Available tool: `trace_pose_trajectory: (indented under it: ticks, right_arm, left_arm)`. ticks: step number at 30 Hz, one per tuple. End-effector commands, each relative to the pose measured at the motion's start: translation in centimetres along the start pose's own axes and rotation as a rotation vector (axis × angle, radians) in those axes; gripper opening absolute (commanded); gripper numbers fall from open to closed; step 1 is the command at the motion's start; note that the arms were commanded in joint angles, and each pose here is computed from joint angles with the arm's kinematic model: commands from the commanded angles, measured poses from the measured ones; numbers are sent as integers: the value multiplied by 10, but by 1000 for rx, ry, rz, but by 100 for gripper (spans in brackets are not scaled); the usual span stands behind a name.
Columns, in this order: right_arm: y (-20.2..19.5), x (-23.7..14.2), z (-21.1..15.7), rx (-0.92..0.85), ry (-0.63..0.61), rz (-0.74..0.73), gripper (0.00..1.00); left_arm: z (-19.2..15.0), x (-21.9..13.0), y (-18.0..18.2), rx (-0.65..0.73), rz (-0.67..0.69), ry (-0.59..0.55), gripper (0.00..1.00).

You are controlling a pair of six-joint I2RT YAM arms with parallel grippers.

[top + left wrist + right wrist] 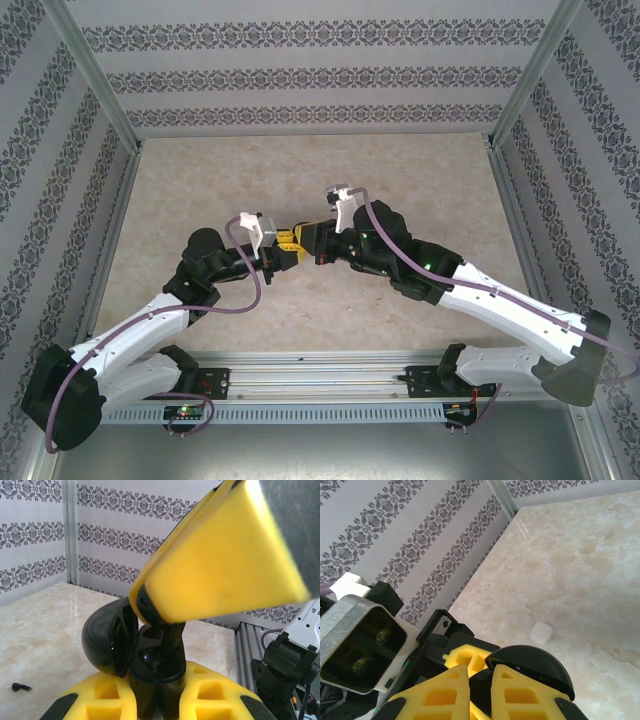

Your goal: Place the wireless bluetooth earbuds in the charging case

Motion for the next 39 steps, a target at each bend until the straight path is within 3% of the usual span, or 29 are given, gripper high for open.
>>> trace_pose_trajectory:
  ticks: [1, 28, 39]
  right_arm:
    - [5, -2, 4, -18, -3, -5, 12]
    - [-5, 2, -8, -6, 113, -101, 18]
    - [-2, -1, -3, -4, 101, -95, 31]
  left_arm:
    - [21, 0, -12, 63, -50, -69, 0]
    - [25, -4, -17, 71, -69, -90, 0]
    - [25, -4, -17, 73, -70, -91, 0]
Point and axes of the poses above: each hand's point on the last joint's axis, 136 mm out from that joint toward the fingers, its own x axis out along the fingers, its own y axis along the line the jaws close on, z = x × y, the point moved 7 cm from there along -x, back along the fingers, and after that the axes turned 5 degrees about -x, right-handed, at the moved point
